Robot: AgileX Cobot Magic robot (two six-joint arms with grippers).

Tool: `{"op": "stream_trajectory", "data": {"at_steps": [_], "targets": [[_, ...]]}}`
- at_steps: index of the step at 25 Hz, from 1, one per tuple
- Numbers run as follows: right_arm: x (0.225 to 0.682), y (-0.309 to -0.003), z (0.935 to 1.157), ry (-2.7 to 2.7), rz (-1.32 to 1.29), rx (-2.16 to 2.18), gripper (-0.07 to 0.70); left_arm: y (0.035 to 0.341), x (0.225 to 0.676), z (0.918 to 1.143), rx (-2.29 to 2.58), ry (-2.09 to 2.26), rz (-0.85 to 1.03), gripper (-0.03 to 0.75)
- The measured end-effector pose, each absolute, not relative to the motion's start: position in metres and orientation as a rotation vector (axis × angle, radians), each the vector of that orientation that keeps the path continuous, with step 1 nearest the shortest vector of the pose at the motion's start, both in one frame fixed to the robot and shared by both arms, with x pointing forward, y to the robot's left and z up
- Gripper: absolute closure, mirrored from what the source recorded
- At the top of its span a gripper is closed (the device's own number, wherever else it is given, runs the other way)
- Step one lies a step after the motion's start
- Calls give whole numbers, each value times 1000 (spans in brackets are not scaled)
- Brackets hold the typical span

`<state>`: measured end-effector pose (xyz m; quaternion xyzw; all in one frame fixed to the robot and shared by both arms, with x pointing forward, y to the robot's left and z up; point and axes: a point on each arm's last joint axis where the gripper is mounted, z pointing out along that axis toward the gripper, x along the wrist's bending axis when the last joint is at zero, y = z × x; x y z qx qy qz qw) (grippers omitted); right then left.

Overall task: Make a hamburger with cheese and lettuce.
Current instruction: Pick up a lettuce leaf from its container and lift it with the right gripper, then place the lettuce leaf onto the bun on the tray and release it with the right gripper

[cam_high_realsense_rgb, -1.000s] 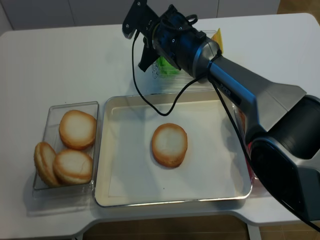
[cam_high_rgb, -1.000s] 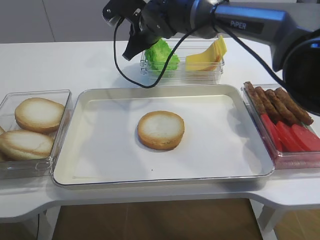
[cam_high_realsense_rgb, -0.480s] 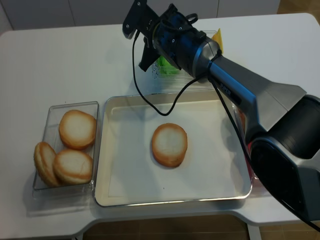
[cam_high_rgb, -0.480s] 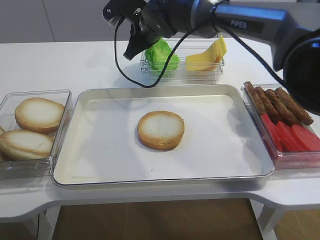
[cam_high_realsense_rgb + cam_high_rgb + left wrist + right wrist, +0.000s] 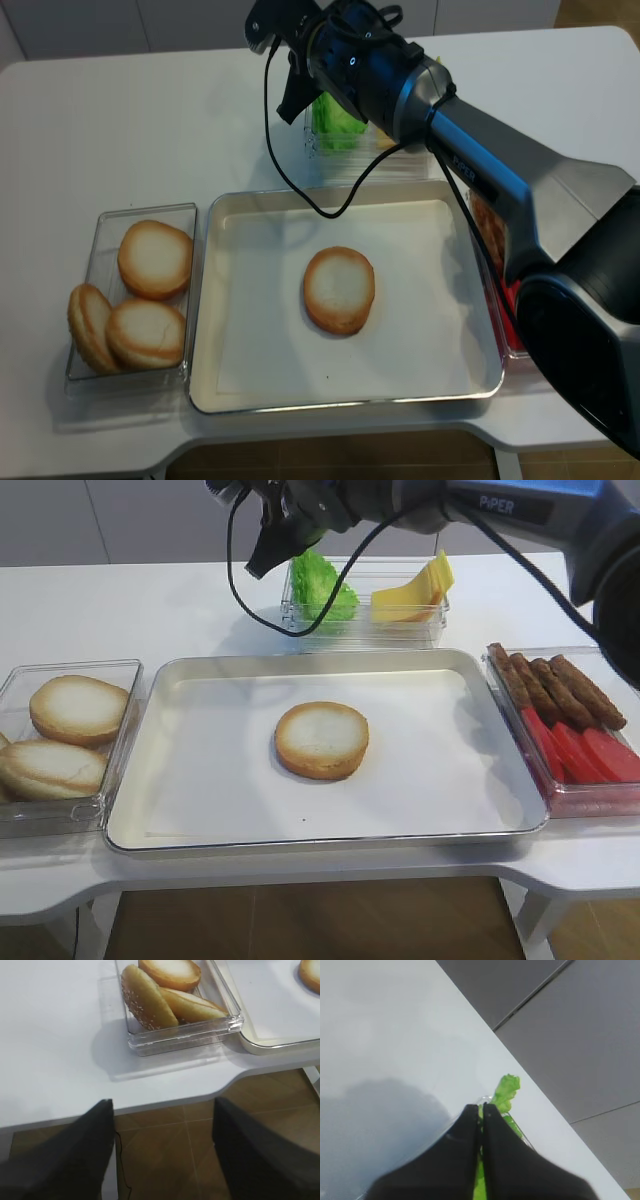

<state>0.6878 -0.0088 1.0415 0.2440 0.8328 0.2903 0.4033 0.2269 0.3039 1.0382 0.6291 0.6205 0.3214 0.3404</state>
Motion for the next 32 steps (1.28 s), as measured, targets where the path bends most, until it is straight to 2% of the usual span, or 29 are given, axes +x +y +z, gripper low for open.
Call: {"op": "stream_trajectory", "data": {"at_steps": [15, 26, 32], "targets": [[675, -20, 1083, 2060, 762, 658, 629, 304, 227, 1038, 1637, 1615, 836, 257], [652, -39, 1121, 2087, 699, 773, 629, 304, 227, 1038, 1637, 1615, 836, 257], [629, -48, 1156, 2064, 714, 790, 630, 304, 227, 1038, 1637, 1615, 836, 257]]}}
